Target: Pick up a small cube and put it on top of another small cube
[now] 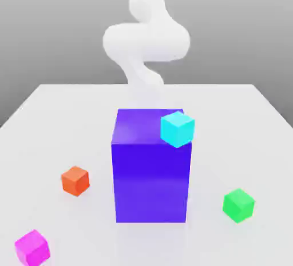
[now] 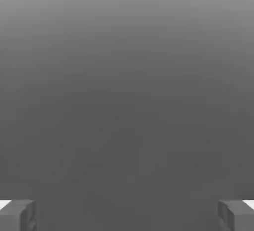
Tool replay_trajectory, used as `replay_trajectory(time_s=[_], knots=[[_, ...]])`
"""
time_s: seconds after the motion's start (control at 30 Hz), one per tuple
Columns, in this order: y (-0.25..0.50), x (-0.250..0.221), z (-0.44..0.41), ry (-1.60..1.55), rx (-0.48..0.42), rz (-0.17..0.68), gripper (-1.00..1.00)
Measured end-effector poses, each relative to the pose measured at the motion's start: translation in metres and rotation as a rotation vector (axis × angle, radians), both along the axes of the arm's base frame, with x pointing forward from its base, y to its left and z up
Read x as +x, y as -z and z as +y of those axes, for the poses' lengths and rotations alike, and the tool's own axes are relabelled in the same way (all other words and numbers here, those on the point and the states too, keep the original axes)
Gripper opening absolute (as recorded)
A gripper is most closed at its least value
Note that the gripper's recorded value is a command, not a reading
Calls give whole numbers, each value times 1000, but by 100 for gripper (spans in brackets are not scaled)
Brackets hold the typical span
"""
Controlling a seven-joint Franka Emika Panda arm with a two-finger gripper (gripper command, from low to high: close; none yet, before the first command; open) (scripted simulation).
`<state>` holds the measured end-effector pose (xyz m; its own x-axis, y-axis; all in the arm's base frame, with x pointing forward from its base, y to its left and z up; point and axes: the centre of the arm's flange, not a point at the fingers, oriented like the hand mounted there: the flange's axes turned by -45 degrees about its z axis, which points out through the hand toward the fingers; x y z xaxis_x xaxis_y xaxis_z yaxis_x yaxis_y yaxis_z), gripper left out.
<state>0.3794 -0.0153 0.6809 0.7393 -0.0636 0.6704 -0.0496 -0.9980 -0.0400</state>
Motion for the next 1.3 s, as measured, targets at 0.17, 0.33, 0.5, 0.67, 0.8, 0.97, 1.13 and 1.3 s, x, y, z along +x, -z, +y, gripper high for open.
replay_trajectory(time_s=[0.17, 0.33, 0.5, 0.67, 0.8, 0.97, 1.13, 1.3], knots=[[70, 58, -35, 87, 62, 129, 0], [147, 99, -73, 183, 115, 251, 0], [232, 124, -112, 287, 162, 370, 0], [321, 128, -158, 412, 203, 488, 0], [393, 121, -183, 495, 224, 582, 0], [481, 98, -214, 605, 242, 692, 0], [549, 94, -218, 621, 243, 708, -100], [549, 94, -218, 621, 243, 708, -100]])
